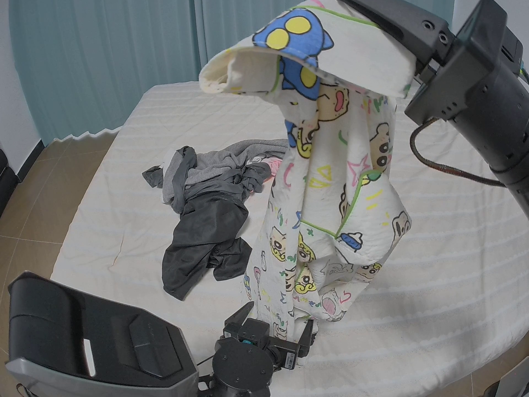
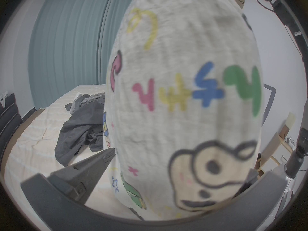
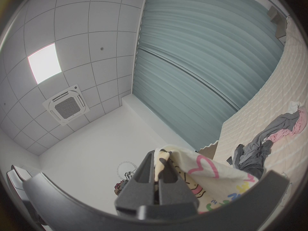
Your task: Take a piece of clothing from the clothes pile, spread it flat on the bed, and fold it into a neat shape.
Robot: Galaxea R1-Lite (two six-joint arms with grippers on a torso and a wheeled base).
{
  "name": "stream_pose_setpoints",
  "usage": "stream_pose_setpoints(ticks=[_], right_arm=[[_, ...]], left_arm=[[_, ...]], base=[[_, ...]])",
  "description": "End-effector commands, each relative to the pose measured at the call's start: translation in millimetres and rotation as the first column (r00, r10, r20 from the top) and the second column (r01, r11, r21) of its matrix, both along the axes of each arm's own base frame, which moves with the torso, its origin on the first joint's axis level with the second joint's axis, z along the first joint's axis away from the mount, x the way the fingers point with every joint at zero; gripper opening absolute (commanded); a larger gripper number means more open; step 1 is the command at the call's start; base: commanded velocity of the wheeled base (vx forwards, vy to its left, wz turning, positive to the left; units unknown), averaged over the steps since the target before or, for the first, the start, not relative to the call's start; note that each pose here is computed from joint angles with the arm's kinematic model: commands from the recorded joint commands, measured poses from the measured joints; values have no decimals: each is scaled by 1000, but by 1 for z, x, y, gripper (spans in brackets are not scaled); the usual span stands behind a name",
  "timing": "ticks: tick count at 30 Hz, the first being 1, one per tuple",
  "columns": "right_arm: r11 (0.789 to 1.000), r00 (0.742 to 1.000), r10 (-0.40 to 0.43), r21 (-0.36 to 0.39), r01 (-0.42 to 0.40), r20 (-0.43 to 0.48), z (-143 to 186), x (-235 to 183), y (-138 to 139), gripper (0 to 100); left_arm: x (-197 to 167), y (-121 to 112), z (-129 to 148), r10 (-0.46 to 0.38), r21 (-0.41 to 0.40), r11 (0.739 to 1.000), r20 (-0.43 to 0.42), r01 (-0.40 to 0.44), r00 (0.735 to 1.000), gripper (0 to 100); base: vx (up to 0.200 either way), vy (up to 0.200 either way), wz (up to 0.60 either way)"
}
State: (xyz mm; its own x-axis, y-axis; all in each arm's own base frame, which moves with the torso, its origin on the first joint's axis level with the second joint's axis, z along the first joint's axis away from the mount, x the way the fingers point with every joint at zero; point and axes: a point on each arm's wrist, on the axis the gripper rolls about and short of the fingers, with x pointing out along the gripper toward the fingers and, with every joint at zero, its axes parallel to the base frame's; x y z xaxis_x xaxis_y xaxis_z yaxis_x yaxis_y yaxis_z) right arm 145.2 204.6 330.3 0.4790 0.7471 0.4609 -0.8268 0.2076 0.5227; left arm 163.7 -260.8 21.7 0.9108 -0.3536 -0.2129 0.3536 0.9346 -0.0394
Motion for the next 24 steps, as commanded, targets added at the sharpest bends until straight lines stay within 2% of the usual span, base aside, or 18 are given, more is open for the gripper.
stream_pose_setpoints(ticks=[1,2,7,18,20,24], right_arm=[[1000,1000,-7,7,7,5,2,-1,-4,0],[1000,1000,-9,5,9,4,1,0,-5,0],[1000,1000,-30,1,30,2,0,5,-7,0],[990,990,-144,-6,144,2,-1,31,-23,0],[988,988,-155,-9,155,0,-2,34,-25,0],[977,977,-212,-25,212,-15,-9,42,-38,0]], left_arm=[[6,5,1,27,-11,1000,6,-27,1000,100],[7,5,1,36,-10,999,8,-36,999,0],[6,6,1,42,-6,999,8,-42,999,0],[-2,12,0,24,17,1000,-7,-24,1000,0],[-2,13,3,24,9,1000,-2,-24,1000,0],[-5,18,30,20,-68,998,36,-17,999,0]], base=[[0,0,0],[0,0,0],[0,0,0],[0,0,0],[0,0,0],[0,0,0]])
